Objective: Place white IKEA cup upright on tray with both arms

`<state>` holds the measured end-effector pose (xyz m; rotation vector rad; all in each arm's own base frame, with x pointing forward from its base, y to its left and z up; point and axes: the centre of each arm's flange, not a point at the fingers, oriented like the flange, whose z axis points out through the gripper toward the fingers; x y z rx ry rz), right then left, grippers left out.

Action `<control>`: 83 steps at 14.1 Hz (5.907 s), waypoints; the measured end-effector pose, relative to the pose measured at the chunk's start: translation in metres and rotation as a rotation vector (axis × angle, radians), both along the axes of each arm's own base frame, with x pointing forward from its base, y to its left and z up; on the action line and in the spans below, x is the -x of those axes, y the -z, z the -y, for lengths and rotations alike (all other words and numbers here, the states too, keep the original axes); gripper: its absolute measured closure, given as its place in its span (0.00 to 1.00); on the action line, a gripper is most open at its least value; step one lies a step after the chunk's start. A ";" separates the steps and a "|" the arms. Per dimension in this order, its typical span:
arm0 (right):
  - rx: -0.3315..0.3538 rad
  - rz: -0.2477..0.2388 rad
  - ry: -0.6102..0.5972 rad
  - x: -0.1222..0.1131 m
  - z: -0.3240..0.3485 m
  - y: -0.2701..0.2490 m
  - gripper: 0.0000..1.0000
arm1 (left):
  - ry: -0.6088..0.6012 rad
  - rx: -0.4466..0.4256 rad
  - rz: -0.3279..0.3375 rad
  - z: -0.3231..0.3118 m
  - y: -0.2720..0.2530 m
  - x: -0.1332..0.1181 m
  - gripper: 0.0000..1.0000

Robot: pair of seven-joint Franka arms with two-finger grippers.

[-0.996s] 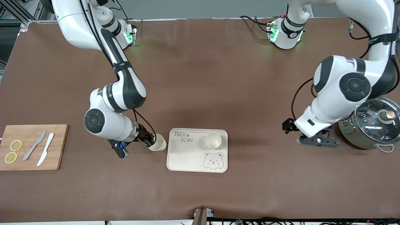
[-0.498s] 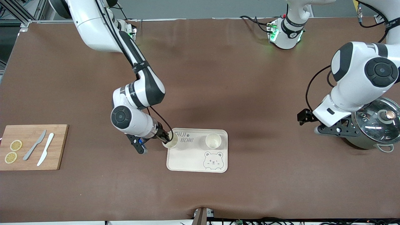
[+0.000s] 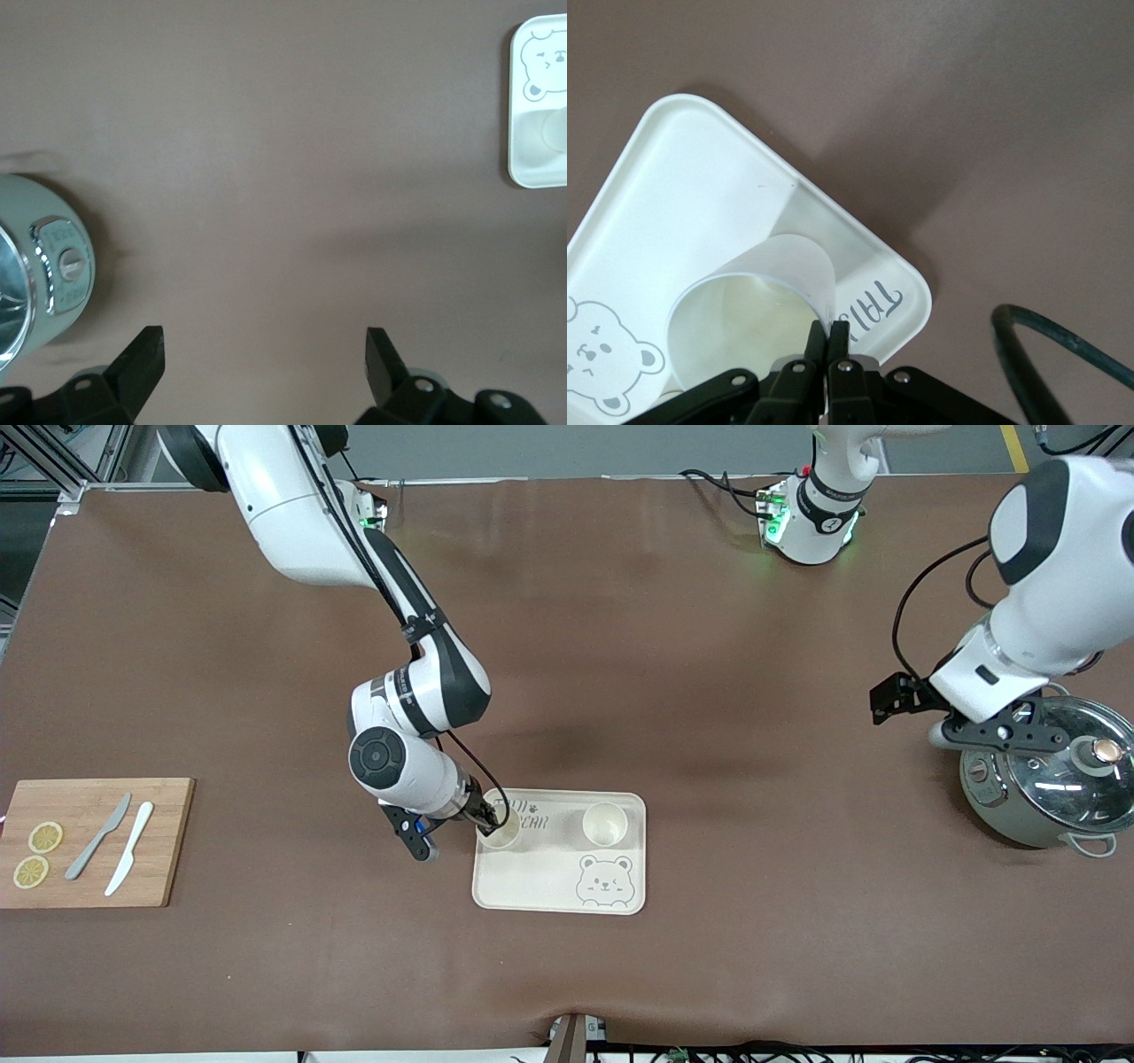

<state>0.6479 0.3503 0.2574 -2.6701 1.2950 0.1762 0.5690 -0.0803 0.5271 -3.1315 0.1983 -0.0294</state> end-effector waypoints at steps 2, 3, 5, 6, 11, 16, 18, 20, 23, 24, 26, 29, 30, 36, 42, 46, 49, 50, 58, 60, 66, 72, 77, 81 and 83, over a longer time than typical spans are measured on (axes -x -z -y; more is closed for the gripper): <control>0.000 0.007 -0.004 0.003 -0.006 0.004 0.97 | 0.000 -0.002 0.010 -0.001 -0.016 0.011 0.00; -0.001 0.007 -0.007 0.004 -0.009 0.004 0.97 | 0.000 -0.004 0.012 -0.001 -0.022 0.016 0.00; -0.001 0.009 -0.008 0.004 -0.010 0.004 0.97 | 0.000 -0.007 0.016 -0.002 -0.027 0.026 0.00; -0.001 0.010 -0.008 0.004 -0.010 0.003 0.97 | -0.001 -0.007 0.019 -0.002 -0.030 0.032 0.00; 0.000 0.010 -0.008 0.004 -0.010 0.003 0.89 | -0.005 0.003 0.043 -0.002 -0.044 0.046 0.00; 0.003 0.010 -0.004 0.003 -0.007 0.004 0.57 | -0.005 0.003 0.037 -0.001 -0.042 0.051 0.00; 0.004 0.011 -0.002 0.002 -0.005 0.004 0.36 | -0.019 0.019 0.033 0.001 -0.041 0.051 0.00; 0.008 -0.002 -0.004 0.002 -0.004 0.003 0.16 | -0.050 0.028 0.034 0.002 -0.042 0.052 0.00; 0.014 -0.037 -0.018 0.002 -0.006 -0.009 0.00 | -0.051 0.029 0.036 0.003 -0.043 0.052 0.00; 0.016 -0.051 -0.025 0.001 -0.007 -0.017 0.00 | -0.050 0.029 0.037 0.004 -0.044 0.052 0.00; 0.024 -0.085 -0.038 -0.002 -0.005 -0.037 0.00 | -0.049 0.030 0.041 0.004 -0.046 0.052 0.00; 0.033 -0.149 -0.037 -0.014 0.018 -0.074 0.00 | -0.049 0.030 0.042 0.004 -0.046 0.051 0.00; 0.029 -0.157 -0.035 -0.020 0.029 -0.086 0.00 | -0.049 0.030 0.044 0.004 -0.046 0.051 0.00; 0.005 -0.143 -0.078 -0.009 0.017 -0.130 0.00 | -0.049 0.031 0.047 0.004 -0.048 0.051 0.00; 0.021 -0.117 -0.125 0.013 0.027 -0.213 0.00 | -0.052 0.032 0.048 0.006 -0.048 0.051 0.00; 0.082 -0.122 -0.190 -0.007 0.095 -0.214 0.00 | -0.052 0.033 0.049 0.007 -0.049 0.051 0.00; 0.110 -0.092 -0.349 -0.010 0.134 -0.237 0.00 | -0.052 0.033 0.048 0.007 -0.048 0.050 0.00; 0.117 -0.090 -0.399 -0.008 0.151 -0.249 0.00 | -0.052 0.033 0.048 0.007 -0.048 0.050 0.00; 0.129 -0.032 -0.705 0.019 0.268 -0.332 0.00 | -0.060 0.036 0.062 0.003 -0.055 0.048 0.00; 0.141 -0.020 -0.748 0.028 0.275 -0.343 0.00 | -0.061 0.039 0.077 -0.001 -0.067 0.047 0.00; 0.142 0.029 -0.833 0.056 0.296 -0.377 0.00 | -0.044 0.038 0.077 -0.006 -0.095 0.050 0.00; 0.153 0.076 -0.907 0.073 0.315 -0.404 0.00 | -0.043 0.036 0.067 -0.006 -0.094 0.051 0.00; 0.155 0.076 -0.909 0.073 0.314 -0.404 0.00 | -0.042 0.036 0.064 -0.006 -0.094 0.051 0.00; 0.134 0.021 -0.905 0.079 0.322 -0.400 0.00 | -0.026 0.034 0.054 -0.006 -0.093 0.052 0.00; 0.131 0.014 -0.902 0.080 0.325 -0.400 0.00 | -0.024 0.033 0.051 -0.006 -0.092 0.053 0.00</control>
